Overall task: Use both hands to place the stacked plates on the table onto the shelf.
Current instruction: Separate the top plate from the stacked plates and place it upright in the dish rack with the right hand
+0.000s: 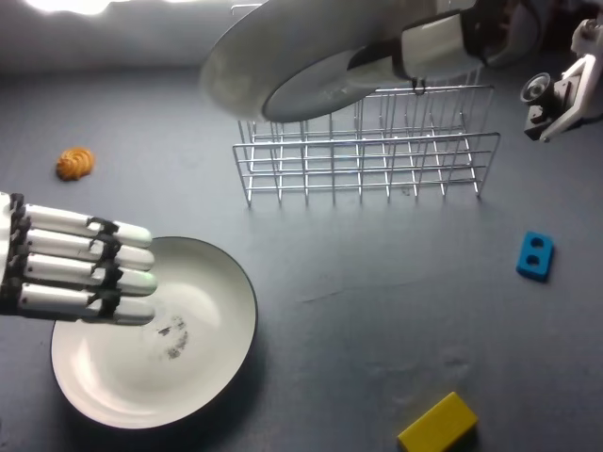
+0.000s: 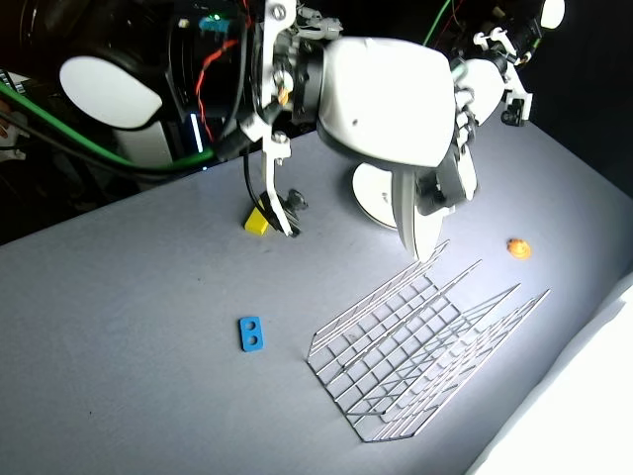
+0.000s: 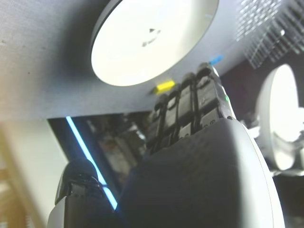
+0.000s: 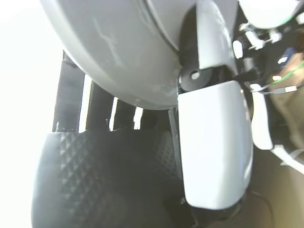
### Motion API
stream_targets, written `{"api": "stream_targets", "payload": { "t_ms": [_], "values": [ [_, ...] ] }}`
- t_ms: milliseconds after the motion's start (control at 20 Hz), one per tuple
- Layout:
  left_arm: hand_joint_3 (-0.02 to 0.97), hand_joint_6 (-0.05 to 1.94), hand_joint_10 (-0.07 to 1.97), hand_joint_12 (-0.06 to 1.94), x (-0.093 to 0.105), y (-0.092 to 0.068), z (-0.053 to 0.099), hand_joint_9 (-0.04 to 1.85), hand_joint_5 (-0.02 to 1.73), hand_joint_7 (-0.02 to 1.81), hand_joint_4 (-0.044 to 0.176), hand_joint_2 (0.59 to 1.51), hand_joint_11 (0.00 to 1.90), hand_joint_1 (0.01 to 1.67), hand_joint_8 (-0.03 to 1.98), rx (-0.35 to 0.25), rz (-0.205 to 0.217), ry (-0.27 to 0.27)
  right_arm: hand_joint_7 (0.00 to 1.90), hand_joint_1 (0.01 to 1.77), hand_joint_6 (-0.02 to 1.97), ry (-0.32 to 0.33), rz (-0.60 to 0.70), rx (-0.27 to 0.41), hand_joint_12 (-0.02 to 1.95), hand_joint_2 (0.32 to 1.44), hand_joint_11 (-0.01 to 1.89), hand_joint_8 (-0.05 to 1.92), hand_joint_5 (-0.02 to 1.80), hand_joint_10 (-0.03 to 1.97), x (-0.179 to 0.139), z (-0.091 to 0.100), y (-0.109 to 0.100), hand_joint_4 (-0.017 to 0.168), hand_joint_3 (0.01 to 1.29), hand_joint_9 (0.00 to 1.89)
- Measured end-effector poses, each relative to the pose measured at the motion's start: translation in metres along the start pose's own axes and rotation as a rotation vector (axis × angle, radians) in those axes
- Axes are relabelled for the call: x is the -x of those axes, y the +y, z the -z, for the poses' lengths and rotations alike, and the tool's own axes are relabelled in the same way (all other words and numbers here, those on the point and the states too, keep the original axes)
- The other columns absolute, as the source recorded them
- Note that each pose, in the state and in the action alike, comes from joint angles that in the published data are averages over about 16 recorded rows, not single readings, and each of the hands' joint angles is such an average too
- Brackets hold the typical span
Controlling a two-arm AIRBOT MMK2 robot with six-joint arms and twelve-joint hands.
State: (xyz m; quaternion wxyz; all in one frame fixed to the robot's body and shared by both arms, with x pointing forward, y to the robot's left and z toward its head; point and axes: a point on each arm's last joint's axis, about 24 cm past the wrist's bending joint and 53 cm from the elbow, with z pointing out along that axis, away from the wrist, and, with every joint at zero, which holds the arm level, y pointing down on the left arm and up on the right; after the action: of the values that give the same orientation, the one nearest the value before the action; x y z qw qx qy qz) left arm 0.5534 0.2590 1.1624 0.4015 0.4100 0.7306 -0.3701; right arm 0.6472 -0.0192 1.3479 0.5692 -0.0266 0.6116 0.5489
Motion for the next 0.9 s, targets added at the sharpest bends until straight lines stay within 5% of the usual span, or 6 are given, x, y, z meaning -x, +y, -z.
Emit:
{"api": "stream_targets", "payload": {
  "t_ms": [350, 900],
  "values": [
    [0.02, 0.01, 0.01, 0.01, -0.003, 0.001, -0.014, 0.02, 0.02, 0.01, 0.002, 1.081, 0.01, 0.02, 0.0, -0.029, -0.07, 0.022, 1.08, 1.2, 0.95, -0.053, -0.084, -0.064, 1.04, 0.98, 0.89, 0.81, 0.99, 0.03, 0.021, -0.006, -0.03, 0.015, 0.02, 1.34],
    [0.019, 0.01, 0.01, 0.01, -0.027, 0.033, -0.007, 0.02, 0.02, 0.01, 0.003, 1.083, 0.01, 0.02, 0.0, 0.113, -0.08, 0.124, 1.09, 1.21, 0.95, -0.102, -0.175, -0.124, 1.03, 0.98, 0.88, 0.81, 0.99, 0.02, 0.036, -0.016, -0.062, 0.016, 0.02, 1.33]
  ]
}}
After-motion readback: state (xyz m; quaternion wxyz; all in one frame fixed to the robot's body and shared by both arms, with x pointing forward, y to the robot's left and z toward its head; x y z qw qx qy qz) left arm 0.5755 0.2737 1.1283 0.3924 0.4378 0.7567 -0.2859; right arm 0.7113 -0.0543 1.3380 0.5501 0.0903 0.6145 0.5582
